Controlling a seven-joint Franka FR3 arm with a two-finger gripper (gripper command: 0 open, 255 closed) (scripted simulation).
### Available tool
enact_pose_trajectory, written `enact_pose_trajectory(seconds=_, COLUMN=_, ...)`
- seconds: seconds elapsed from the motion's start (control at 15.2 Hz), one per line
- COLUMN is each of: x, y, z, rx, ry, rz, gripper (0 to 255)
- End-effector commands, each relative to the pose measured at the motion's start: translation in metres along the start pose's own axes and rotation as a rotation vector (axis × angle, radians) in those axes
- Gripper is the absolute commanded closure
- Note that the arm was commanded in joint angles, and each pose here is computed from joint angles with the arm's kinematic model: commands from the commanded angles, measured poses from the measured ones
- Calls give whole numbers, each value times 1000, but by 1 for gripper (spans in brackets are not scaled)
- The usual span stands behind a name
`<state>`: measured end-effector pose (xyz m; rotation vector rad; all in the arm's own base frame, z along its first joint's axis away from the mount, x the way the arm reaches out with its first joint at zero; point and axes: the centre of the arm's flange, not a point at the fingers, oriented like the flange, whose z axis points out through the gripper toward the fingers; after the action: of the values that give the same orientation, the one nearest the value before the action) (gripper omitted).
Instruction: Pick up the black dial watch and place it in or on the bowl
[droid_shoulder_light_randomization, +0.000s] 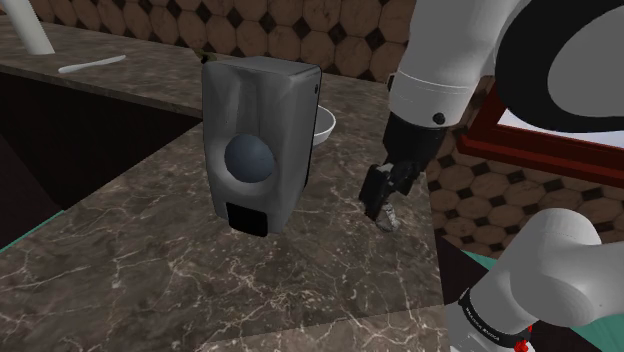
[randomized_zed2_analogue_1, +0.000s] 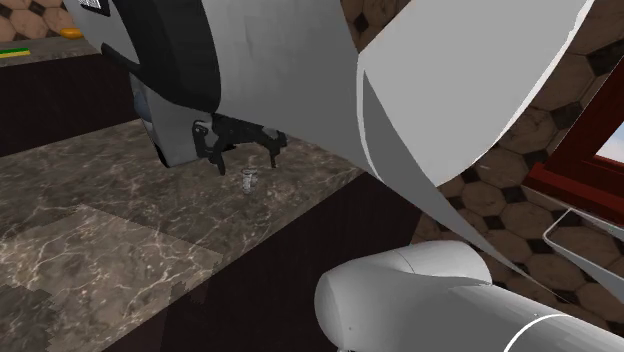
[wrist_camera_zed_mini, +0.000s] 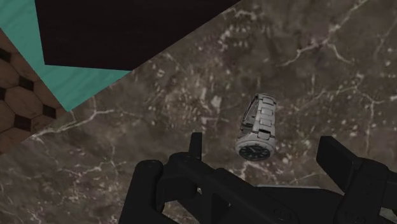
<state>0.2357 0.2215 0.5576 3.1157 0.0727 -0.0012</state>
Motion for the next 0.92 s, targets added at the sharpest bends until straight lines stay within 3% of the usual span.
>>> enact_pose_trajectory(seconds=0.0, x=0, y=-1, z=10, rx=0, ry=1, rz=0, gripper=0)
enact_pose_trajectory(seconds=0.26, x=0, y=-1, z=29, rx=0, ry=1, rz=0, gripper=0)
enact_pose_trajectory(seconds=0.73, x=0, y=-1, z=28, rx=0, ry=1, rz=0, gripper=0)
enact_pose_trajectory(seconds=0.79, x=0, y=-1, z=28, rx=0, ry=1, rz=0, gripper=255)
enact_pose_trajectory(seconds=0.86, x=0, y=-1, z=28, rx=0, ry=1, rz=0, gripper=255)
